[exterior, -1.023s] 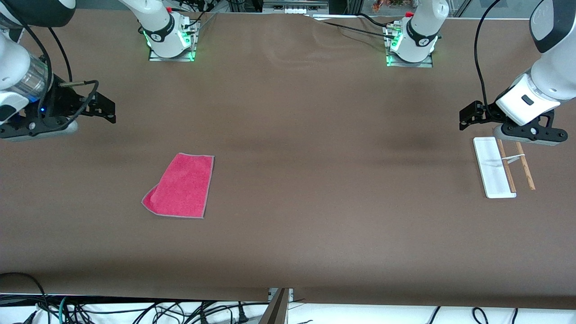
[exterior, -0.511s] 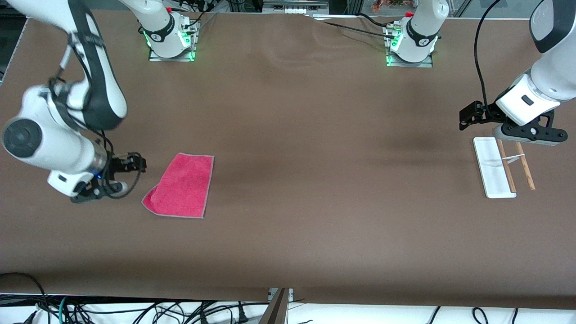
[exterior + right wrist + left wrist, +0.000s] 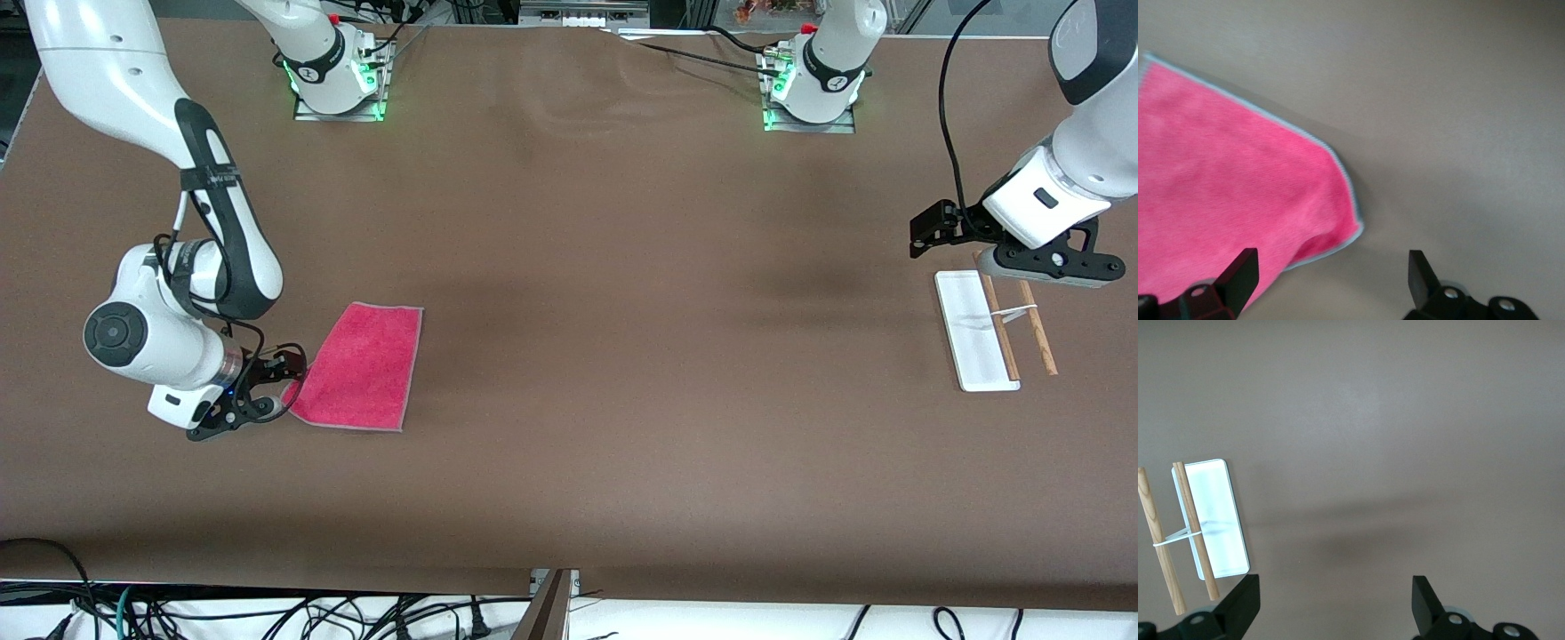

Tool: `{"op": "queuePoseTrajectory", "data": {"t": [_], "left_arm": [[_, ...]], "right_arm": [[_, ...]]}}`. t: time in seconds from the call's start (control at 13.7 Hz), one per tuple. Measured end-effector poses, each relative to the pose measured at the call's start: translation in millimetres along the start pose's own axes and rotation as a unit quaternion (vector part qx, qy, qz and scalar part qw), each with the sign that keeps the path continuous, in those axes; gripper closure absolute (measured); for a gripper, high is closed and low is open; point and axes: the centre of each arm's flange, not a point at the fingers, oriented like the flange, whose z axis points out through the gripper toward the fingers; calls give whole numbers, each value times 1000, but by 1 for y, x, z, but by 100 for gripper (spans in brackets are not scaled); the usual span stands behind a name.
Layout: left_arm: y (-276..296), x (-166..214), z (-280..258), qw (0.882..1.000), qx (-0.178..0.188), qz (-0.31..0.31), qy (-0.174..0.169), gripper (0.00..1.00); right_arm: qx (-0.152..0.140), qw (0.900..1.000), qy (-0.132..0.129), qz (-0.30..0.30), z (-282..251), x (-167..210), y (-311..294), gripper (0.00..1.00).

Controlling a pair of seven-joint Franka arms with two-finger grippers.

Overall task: Pass towel and hang on rack
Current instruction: 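Lower the right gripper to the towel edge and close on it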

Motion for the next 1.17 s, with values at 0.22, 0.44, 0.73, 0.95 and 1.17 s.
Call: {"op": "queuePoseTrajectory", "data": {"t": [0.22,0.44,0.73,0.95,1.17], "left_arm": [[-3,0,0,1000,0,-2,0,0],[-3,0,0,1000,0,-2,0,0],[-3,0,0,1000,0,-3,0,0],[-4,0,0,1000,0,-4,0,0],[-7,0,0,1000,0,-6,0,0]], "right_arm": [[-3,1000,8,-1,19,2,8,3],[-4,1000,10,-2,34,5,8,15],[2,1000,8,3,43,4,9,43],[4,1000,9,5,43,5,9,64],[9,1000,13,11,41,6,9,98]]}}
